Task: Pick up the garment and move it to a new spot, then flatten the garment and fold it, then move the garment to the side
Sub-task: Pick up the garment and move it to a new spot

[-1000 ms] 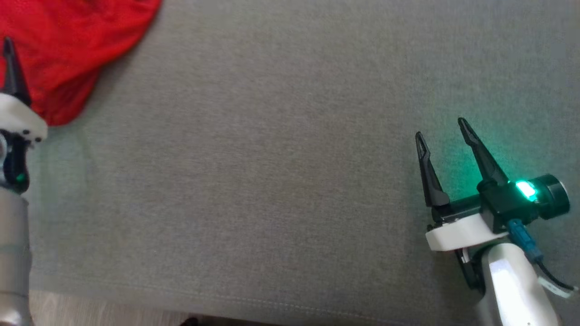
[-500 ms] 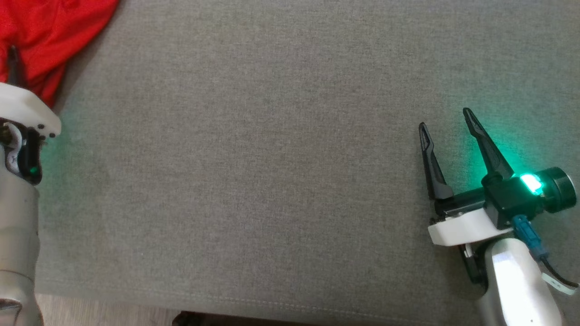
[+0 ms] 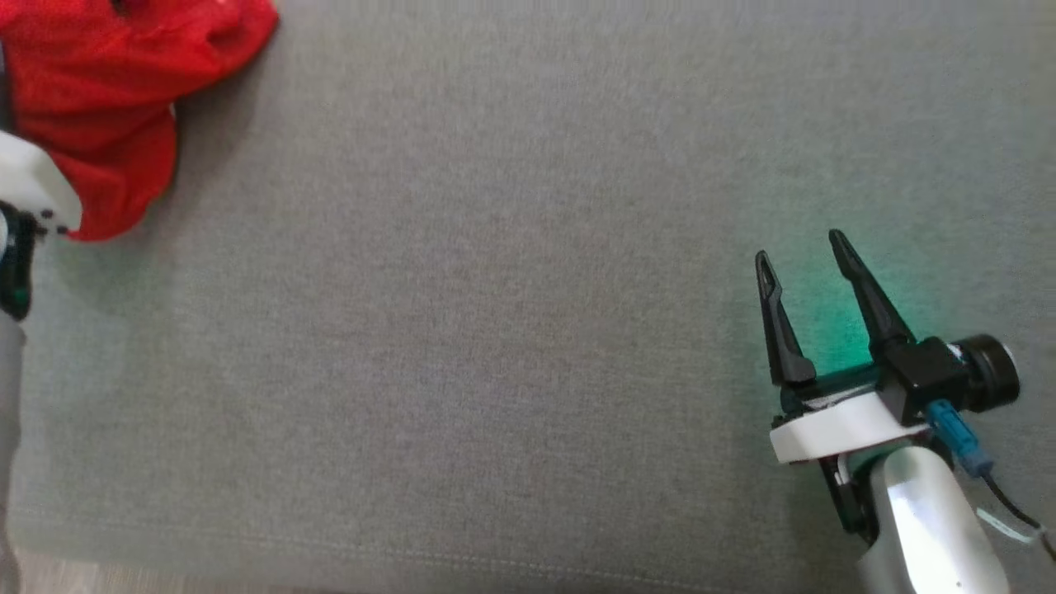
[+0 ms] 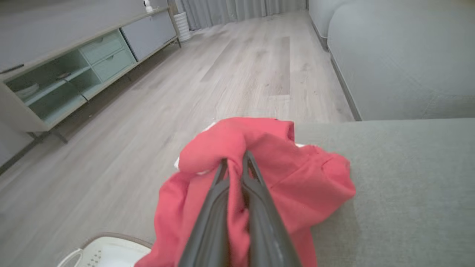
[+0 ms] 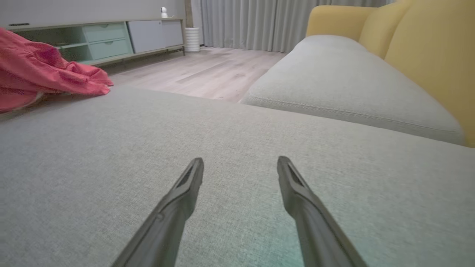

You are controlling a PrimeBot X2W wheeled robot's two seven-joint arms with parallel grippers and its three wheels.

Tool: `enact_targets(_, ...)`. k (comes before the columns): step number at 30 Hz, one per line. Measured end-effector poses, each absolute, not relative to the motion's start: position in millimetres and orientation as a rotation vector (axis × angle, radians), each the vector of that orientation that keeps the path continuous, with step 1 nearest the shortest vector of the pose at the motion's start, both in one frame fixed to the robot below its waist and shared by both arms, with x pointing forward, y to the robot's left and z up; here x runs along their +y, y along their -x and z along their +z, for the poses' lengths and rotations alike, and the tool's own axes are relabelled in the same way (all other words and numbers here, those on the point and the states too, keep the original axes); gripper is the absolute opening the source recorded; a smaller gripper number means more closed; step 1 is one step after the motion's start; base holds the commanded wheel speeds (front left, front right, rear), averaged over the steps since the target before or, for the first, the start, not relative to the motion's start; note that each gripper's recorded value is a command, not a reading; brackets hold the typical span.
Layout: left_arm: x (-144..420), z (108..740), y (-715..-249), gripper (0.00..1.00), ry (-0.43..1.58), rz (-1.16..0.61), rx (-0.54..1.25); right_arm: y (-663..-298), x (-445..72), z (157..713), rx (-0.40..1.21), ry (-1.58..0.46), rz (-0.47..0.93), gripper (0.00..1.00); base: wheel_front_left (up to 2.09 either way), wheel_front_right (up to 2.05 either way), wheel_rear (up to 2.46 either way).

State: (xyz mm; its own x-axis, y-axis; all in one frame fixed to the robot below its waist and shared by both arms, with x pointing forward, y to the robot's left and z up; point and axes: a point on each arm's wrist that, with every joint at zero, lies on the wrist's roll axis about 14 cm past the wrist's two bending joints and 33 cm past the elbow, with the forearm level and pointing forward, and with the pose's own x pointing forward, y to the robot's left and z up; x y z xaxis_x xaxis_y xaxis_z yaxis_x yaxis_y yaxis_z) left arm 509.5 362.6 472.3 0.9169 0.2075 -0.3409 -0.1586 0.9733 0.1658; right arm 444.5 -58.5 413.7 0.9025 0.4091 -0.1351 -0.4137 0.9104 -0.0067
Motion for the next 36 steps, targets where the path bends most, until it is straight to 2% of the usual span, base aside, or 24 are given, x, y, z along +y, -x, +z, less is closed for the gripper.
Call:
enact_targets(5, 341.5, 540.5, -517.1, 0.00, -0.247, 0.094, 0.236, -435.7, -66.6, 436.2, 0.093, 0.009, 0.396, 1.00, 0.00, 0.00, 0.00)
enact_targets(11, 260.6, 627.1, -510.0, 0.00, -0.331, -0.129, 0.057, -405.0, -96.4, 457.6, 0.068, -0.016, 0.310, 1.00, 0.00, 0.00, 0.00)
enact_targets(14, 211.9, 654.5, -499.2, 0.00, -0.318, -0.255, -0.010, -388.5, -112.6, 464.5, 0.055, -0.026, 0.263, 1.00, 0.00, 0.00, 0.00)
enact_targets(18, 142.5, 676.5, -480.3, 0.00, -0.195, -0.447, -0.065, -369.5, -136.6, 470.0, 0.042, -0.028, 0.192, 1.00, 0.00, 0.00, 0.00)
enact_targets(26, 40.0, 604.8, -445.6, 0.00, -0.086, -0.754, 0.072, -353.2, -165.3, 464.4, 0.058, -0.033, 0.103, 1.00, 0.00, 0.00, 0.00)
enact_targets(33, 20.0, 499.2, -459.5, 0.00, -0.009, -0.754, 0.263, -371.6, -167.7, 454.0, 0.089, -0.037, 0.094, 1.00, 0.00, 0.00, 0.00)
enact_targets(36, 17.4, 473.9, -465.3, 0.00, 0.000, -0.734, 0.301, -377.7, -170.3, 451.9, 0.094, -0.036, 0.087, 1.00, 0.00, 0.00, 0.00)
